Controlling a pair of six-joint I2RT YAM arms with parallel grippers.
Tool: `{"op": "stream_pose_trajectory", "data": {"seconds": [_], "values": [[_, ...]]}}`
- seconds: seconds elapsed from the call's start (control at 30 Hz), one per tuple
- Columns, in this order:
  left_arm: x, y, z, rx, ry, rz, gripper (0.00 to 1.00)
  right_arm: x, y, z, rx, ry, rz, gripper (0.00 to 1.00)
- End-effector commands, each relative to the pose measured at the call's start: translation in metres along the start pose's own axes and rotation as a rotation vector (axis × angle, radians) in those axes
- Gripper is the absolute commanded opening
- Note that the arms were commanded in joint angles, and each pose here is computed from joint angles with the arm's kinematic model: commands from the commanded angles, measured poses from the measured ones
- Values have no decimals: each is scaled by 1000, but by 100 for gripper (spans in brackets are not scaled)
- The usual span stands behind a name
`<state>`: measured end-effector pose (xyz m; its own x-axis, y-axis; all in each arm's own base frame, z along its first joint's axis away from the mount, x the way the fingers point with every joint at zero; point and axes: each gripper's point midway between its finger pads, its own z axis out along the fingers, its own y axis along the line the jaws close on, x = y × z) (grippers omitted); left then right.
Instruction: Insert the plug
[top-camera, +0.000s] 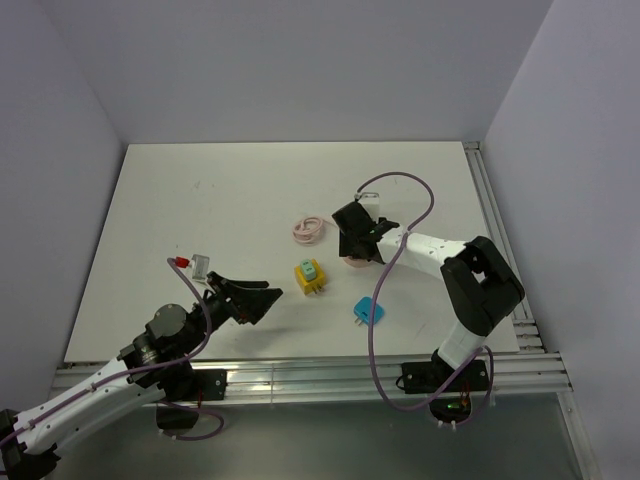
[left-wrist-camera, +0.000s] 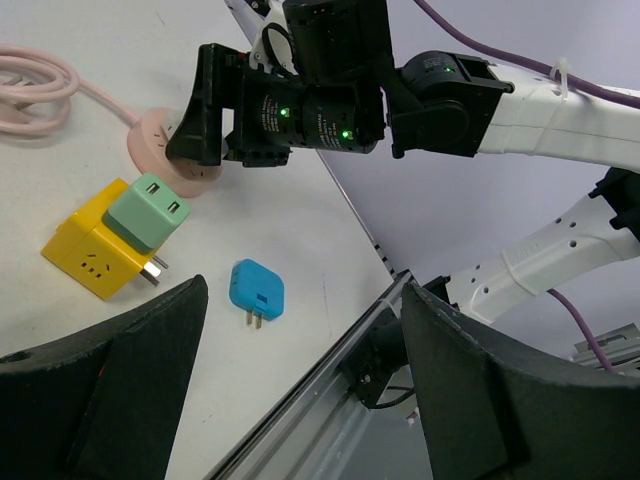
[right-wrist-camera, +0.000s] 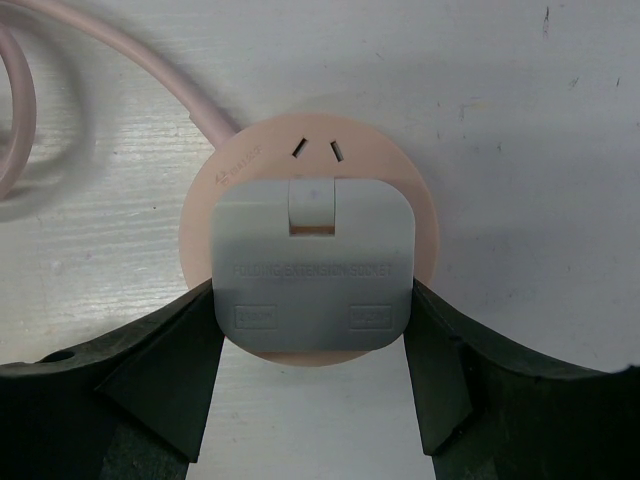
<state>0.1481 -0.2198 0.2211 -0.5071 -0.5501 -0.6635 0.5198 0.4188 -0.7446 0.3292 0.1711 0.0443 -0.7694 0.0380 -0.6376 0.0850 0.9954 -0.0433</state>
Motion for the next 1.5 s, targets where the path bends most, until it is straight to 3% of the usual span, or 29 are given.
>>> {"op": "stream_pose_trajectory", "data": {"seconds": [0.0,0.1,0.23,0.47,0.67,0.7,1.0,1.47], "values": [[-2,-9,0,40,-10,-15,84,-2,4,-6,-38,8,-5,14],[-2,-8,1,38,-11,-12,84,-8,4,-9,-39,-8,-2,24],[-2,-8,3,38,-9,-9,84,-18,6,-15,-54,-37,8,52],[0,-6,2,37,-5,-10,85,-42,9,-30,-71,-88,22,72],[-1,-7,2,38,-6,-6,86,-41,14,-32,-96,-68,13,75],[-1,-7,1,38,-6,-6,86,-38,14,-30,-95,-65,15,81],[-3,-6,-1,32,-15,-1,86,-41,11,-31,-85,-80,42,77],[-5,-9,-1,37,-14,-2,86,-31,18,-10,-65,-34,-42,81]]}}
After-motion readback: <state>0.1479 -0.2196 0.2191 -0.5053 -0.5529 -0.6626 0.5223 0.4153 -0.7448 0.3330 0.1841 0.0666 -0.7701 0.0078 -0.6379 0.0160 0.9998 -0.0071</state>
